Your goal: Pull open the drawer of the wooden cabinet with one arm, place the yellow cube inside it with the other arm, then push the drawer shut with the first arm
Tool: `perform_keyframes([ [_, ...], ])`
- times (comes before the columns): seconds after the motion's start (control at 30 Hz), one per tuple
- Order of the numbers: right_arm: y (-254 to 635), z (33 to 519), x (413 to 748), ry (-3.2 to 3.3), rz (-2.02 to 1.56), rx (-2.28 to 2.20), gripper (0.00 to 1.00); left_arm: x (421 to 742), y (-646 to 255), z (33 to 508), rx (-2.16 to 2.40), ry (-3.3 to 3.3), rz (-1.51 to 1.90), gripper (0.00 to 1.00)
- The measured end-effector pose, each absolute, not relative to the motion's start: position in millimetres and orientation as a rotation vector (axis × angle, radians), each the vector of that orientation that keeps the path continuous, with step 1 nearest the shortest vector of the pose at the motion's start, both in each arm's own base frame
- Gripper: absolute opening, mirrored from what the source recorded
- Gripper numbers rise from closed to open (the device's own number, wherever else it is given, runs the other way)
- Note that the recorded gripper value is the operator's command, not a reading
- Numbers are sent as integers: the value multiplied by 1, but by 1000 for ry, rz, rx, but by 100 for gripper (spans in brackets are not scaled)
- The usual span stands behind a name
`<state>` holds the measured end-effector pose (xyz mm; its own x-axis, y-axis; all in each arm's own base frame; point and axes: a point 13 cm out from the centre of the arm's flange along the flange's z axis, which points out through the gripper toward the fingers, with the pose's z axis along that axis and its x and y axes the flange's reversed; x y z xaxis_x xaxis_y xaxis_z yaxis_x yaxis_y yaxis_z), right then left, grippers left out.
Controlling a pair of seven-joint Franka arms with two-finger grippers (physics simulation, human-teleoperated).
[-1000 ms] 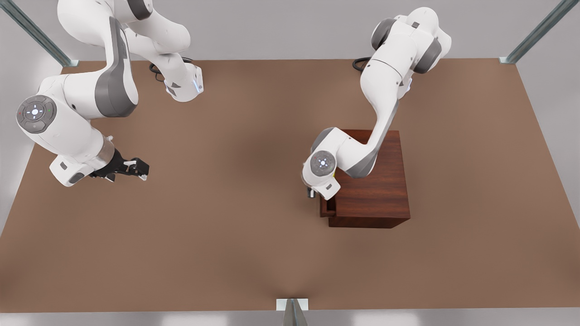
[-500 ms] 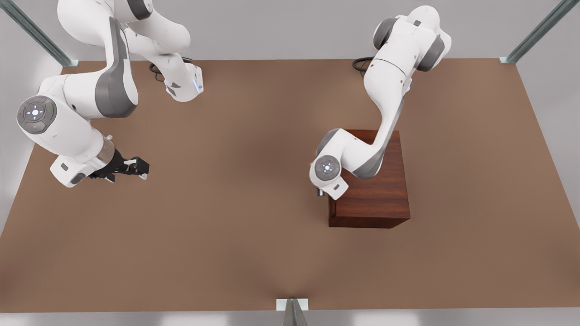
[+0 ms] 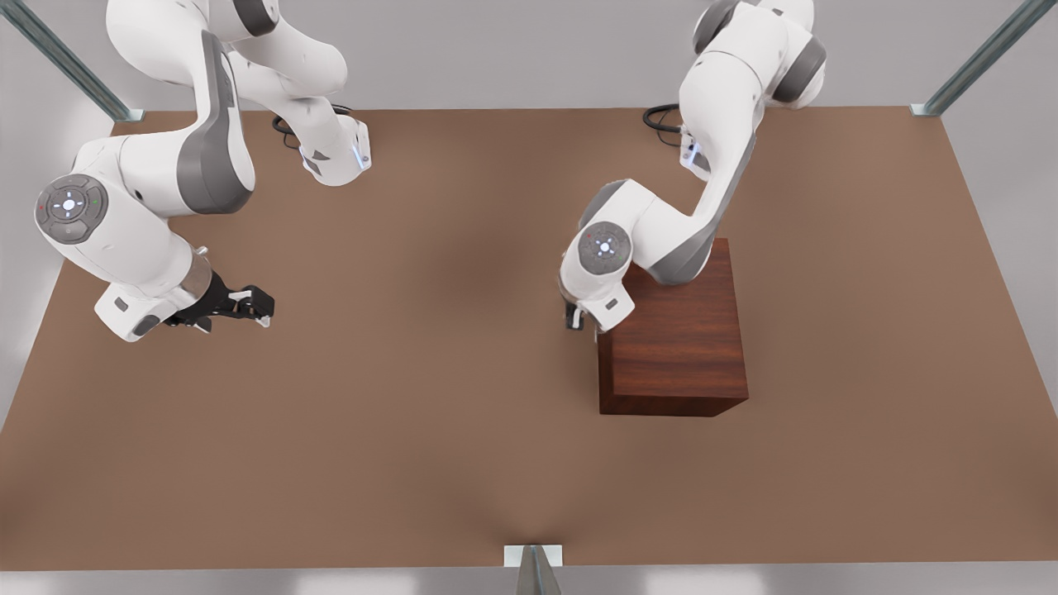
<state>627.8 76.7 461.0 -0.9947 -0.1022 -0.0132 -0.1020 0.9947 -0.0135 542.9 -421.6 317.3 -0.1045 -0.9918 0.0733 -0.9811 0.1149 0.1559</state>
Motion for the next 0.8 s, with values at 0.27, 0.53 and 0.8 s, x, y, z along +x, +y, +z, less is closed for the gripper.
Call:
perform_keyframes([
  [0.27, 77, 461, 628, 3123, -19, -162, 100, 622, -127, 468, 1833, -2497, 28, 100],
  [0.53, 77, 461, 628, 3124, -18, -162, 100, 609, -98, 477, 1104, -2891, -58, 100],
  [0.8, 78, 461, 628, 3123, -18, -164, 100, 607, -97, 475, 522, -3034, -55, 100],
])
